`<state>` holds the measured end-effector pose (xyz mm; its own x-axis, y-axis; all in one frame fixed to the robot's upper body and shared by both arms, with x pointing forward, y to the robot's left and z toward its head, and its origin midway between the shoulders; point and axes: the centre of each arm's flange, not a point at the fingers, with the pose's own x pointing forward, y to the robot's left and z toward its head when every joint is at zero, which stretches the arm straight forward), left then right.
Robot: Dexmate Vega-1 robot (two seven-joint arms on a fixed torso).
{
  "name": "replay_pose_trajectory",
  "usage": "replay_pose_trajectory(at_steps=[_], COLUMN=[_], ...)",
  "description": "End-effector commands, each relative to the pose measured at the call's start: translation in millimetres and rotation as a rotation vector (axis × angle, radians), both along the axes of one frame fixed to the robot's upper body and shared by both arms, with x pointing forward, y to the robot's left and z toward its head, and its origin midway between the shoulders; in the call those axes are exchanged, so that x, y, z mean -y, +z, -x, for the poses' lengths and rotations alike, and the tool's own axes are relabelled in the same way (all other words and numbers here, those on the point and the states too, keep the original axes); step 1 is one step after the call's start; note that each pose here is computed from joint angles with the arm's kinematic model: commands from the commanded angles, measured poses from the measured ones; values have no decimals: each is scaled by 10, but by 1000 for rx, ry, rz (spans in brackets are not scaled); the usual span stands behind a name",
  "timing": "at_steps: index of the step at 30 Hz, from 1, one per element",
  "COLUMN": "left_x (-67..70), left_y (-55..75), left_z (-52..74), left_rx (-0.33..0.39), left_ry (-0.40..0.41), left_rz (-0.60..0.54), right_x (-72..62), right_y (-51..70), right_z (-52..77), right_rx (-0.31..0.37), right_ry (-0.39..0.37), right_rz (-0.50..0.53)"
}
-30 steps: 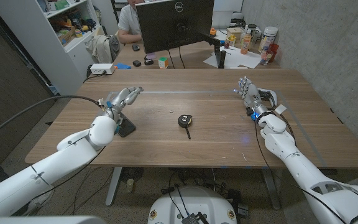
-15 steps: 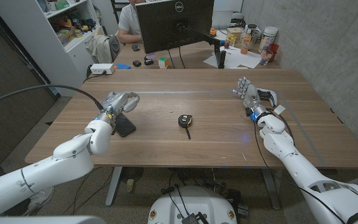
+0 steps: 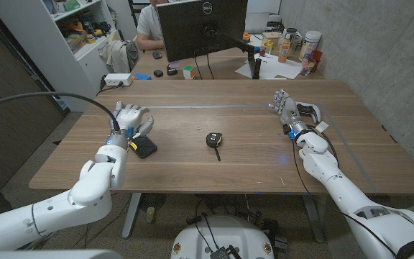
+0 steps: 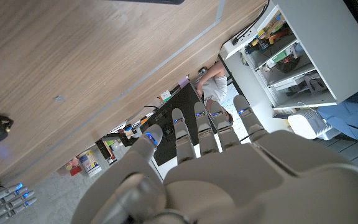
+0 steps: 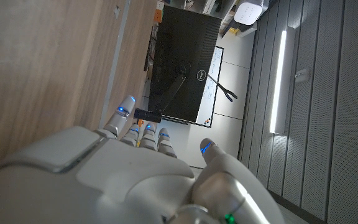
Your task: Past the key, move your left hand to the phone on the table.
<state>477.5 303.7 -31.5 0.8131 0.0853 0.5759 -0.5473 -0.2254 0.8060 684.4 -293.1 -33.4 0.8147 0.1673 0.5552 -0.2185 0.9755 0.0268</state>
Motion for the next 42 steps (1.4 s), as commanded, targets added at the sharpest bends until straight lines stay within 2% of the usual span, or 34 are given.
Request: replay_pose_trajectory(at_steps=[1,5,10,16,19,23,28,31,32,35,39,42], left_x=[-99,-154,-221,-359,-409,-491,-588,-652,-652,-702,-742,-767], left_y=[-182,-298,-377,-482,-533,-651,-844,-1004,-1005,-1147,-1214,-1261], left_z=[-93,-227,-337,-442,-517,-615,-723,-773,-773,-842,-905,-962], left_rx=[18,11,42,115,109,92,28,12,14,-1,14,73], left_ry=[133,142,142,68,65,53,47,19,16,-13,-36,-83], left_rz=[-78,-93,-113,-67,-54,15,111,168,169,215,247,271], right_x=[-31,-30,-18,26,43,64,78,76,76,55,29,8], right_y=[18,19,11,10,10,12,17,29,29,46,61,60], right_z=[-11,8,30,54,57,71,74,66,66,51,39,26], right_rx=[-1,3,6,10,11,8,6,4,4,4,3,-2], right_ry=[0,-3,-7,-18,-23,-28,-37,-40,-40,-37,-34,-25], right_rz=[1,3,7,4,1,-4,0,7,7,16,22,31])
